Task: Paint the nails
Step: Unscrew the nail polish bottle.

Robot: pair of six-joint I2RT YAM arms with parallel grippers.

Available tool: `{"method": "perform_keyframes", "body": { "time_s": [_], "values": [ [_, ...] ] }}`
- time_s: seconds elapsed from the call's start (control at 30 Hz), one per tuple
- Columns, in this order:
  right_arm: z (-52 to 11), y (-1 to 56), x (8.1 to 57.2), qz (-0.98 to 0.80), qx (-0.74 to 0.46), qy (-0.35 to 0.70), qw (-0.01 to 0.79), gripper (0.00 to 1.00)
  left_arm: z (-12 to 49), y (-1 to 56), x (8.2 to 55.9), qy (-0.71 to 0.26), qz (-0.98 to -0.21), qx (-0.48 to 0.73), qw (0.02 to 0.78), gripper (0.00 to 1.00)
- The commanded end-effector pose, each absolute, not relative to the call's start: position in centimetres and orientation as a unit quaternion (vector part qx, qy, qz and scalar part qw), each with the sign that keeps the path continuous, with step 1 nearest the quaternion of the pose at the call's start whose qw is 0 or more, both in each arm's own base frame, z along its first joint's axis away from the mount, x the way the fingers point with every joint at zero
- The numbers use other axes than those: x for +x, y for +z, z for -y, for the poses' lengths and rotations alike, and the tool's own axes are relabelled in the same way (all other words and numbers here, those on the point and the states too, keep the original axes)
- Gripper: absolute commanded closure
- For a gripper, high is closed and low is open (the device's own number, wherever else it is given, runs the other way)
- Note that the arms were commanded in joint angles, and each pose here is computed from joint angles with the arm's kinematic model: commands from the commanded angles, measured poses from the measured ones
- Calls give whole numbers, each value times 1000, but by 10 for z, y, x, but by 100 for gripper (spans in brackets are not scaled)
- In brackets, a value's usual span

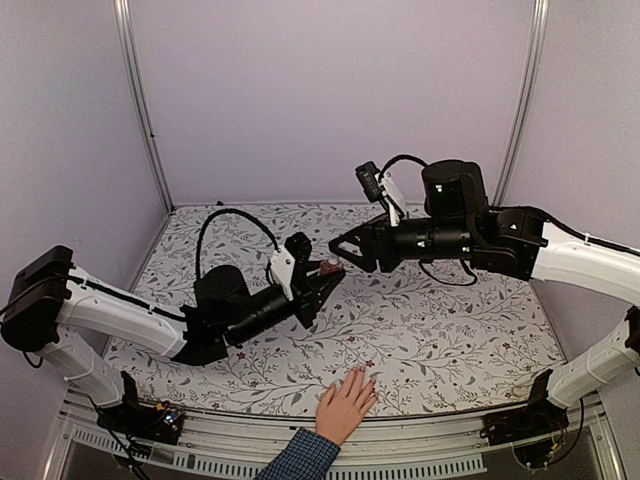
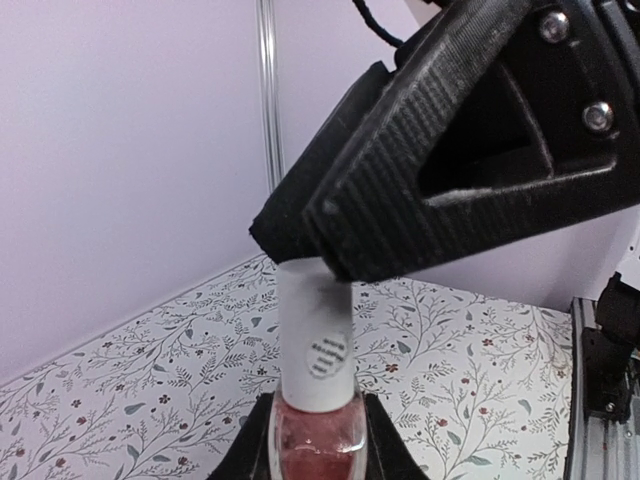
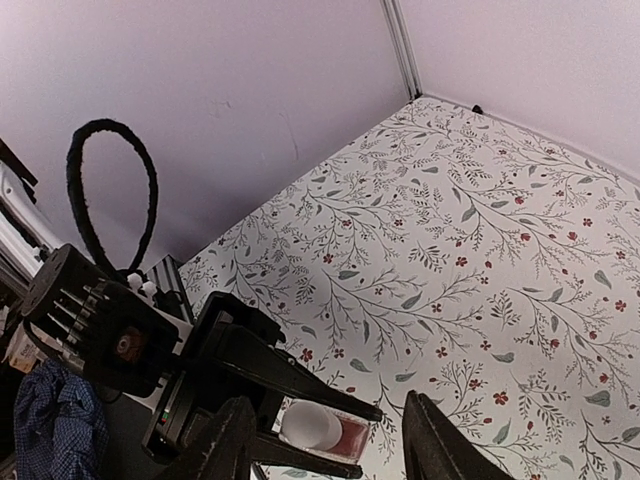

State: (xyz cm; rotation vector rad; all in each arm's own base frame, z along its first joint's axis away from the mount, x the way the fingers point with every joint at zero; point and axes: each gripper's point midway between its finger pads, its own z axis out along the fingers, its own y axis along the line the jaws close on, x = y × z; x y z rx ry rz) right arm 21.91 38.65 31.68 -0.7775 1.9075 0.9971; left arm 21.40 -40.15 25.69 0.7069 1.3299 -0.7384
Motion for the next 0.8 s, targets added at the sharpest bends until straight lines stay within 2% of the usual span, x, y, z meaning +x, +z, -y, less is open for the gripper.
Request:
{"method": "perform_keyframes", "body": {
  "time_s": [0.0,0.3,0.53,0.77],
  "values": [
    [-394,308,219,-762,-308,410,396,50,403,268,215,-322,-583,306,680,100],
    [-398,302,217,-765,-311,412,385,66,404,269,213,-324,-581,309,680,100],
    [-402,306,207,-746,-341,430,378,90,406,275,198,-359,-557,327,674,100],
    [-401,316,192,-716,-383,441,382,100,413,287,168,-423,-504,372,655,100]
  ]
}}
